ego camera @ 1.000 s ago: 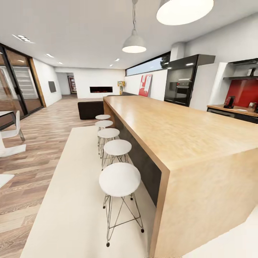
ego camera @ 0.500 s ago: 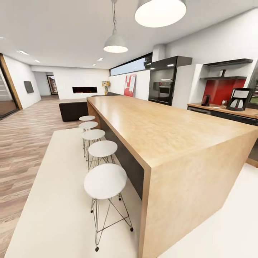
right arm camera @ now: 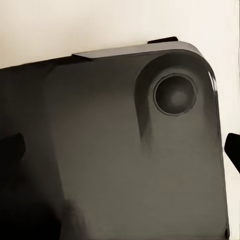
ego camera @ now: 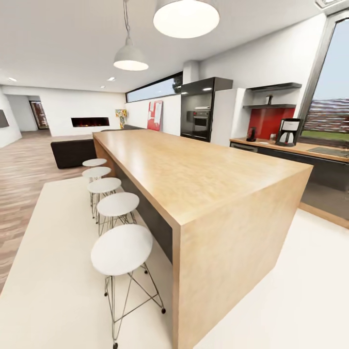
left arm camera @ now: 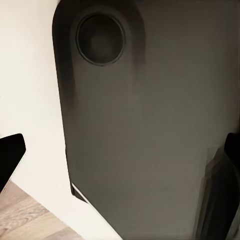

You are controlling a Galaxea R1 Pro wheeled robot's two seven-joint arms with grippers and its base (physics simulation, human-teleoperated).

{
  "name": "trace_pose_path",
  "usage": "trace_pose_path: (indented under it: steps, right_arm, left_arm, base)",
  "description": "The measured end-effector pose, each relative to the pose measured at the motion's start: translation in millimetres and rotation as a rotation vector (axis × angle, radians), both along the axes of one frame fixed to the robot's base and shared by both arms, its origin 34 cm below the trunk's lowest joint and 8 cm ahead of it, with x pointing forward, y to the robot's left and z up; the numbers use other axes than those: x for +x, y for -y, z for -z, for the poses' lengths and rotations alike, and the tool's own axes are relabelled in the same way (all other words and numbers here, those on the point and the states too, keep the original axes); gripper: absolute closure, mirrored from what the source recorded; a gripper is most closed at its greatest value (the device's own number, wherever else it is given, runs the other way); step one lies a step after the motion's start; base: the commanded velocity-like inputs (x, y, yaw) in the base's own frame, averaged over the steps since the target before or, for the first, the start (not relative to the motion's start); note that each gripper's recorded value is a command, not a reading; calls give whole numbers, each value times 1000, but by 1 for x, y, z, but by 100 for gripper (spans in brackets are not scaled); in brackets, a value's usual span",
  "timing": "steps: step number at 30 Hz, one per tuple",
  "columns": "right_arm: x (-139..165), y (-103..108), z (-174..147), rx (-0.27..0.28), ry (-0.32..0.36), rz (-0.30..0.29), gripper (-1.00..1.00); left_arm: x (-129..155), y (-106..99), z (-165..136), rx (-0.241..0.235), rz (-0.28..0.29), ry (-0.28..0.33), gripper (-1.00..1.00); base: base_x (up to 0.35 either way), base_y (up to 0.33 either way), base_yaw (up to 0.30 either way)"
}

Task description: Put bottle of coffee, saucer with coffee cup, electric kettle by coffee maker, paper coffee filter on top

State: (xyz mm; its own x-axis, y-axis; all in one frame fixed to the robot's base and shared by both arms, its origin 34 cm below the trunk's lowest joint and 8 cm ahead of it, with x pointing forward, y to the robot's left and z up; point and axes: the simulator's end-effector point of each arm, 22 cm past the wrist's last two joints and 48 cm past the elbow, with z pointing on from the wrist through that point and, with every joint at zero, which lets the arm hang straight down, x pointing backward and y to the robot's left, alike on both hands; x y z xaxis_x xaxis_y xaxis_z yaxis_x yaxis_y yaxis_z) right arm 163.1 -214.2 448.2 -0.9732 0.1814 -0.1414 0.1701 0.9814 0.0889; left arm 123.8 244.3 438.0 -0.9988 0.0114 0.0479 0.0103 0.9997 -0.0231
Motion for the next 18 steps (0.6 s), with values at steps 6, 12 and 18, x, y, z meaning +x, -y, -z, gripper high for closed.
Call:
trace_pose_path:
  steps: [6,12,18]
  right_arm:
    - [0,2,0,-4,-1,8,-100]
    - [-1,2,0,-6,-2,10,-100]
    - [-1,2,0,-5,-4,11,-100]
  left_arm:
    - [0,0,0,0,0,0,-100]
    - [0,1,0,-1,-2,1,-100]
    - [1,1,0,-1,-3,1,-100]
  base:
    - [0,0,-273]
    - [0,0,-220]
    - [0,0,-181]
